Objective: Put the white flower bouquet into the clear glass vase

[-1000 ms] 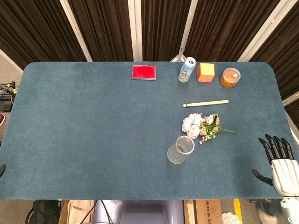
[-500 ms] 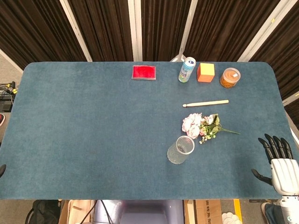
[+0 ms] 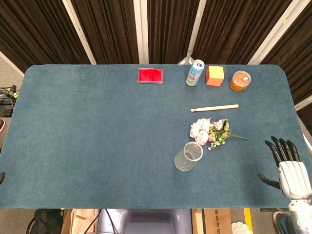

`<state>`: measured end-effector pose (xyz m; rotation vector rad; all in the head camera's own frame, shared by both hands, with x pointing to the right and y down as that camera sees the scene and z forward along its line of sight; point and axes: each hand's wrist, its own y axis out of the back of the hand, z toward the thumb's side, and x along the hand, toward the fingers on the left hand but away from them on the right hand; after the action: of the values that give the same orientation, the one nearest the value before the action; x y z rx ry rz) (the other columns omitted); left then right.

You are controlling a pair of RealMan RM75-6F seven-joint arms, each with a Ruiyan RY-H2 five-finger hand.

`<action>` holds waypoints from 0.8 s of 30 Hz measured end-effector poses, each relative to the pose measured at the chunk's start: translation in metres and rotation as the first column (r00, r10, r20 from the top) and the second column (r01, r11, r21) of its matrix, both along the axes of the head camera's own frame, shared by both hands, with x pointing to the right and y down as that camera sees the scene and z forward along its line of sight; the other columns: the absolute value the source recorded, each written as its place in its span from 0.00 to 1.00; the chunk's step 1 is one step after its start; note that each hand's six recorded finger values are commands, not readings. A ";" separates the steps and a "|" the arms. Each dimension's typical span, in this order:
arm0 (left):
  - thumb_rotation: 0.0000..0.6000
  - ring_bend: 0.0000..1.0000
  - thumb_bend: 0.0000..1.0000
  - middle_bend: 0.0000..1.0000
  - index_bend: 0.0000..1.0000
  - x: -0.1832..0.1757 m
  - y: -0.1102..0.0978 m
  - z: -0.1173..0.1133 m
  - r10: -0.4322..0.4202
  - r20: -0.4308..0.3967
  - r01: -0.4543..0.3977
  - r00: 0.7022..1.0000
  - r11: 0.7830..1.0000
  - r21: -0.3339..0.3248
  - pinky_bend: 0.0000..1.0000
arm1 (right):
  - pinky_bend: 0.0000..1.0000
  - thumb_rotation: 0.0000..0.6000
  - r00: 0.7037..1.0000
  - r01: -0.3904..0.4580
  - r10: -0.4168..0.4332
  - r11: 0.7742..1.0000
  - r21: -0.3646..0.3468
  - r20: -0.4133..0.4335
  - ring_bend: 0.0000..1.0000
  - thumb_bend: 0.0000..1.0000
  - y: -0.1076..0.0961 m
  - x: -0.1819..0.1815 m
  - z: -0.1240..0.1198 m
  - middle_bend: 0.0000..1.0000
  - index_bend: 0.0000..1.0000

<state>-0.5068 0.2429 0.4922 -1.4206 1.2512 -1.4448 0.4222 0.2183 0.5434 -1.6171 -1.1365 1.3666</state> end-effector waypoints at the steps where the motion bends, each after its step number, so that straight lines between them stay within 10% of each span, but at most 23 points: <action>1: 1.00 0.00 0.35 0.00 0.14 0.000 0.000 0.000 0.001 0.001 -0.001 1.000 1.000 0.000 0.06 | 0.00 1.00 1.000 0.001 -0.001 1.000 -0.009 0.008 0.03 0.16 -0.005 0.000 0.003 0.09 0.14; 13: 1.00 0.00 0.35 0.00 0.14 0.005 -0.001 0.004 0.010 0.018 -0.010 1.000 1.000 -0.001 0.06 | 0.00 1.00 0.994 0.019 0.004 0.978 -0.207 0.111 0.01 0.16 -0.078 -0.015 0.046 0.03 0.09; 24: 1.00 0.00 0.35 0.00 0.14 0.006 -0.003 0.007 0.007 0.024 -0.007 1.000 1.000 -0.004 0.06 | 0.00 1.00 0.997 0.048 -0.017 0.915 -0.401 0.080 0.01 0.16 -0.115 -0.053 0.104 0.02 0.08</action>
<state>-0.5012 0.2401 0.4988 -1.4042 1.2279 -1.4562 0.3691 0.1034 0.6472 -1.9820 -0.9019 1.6072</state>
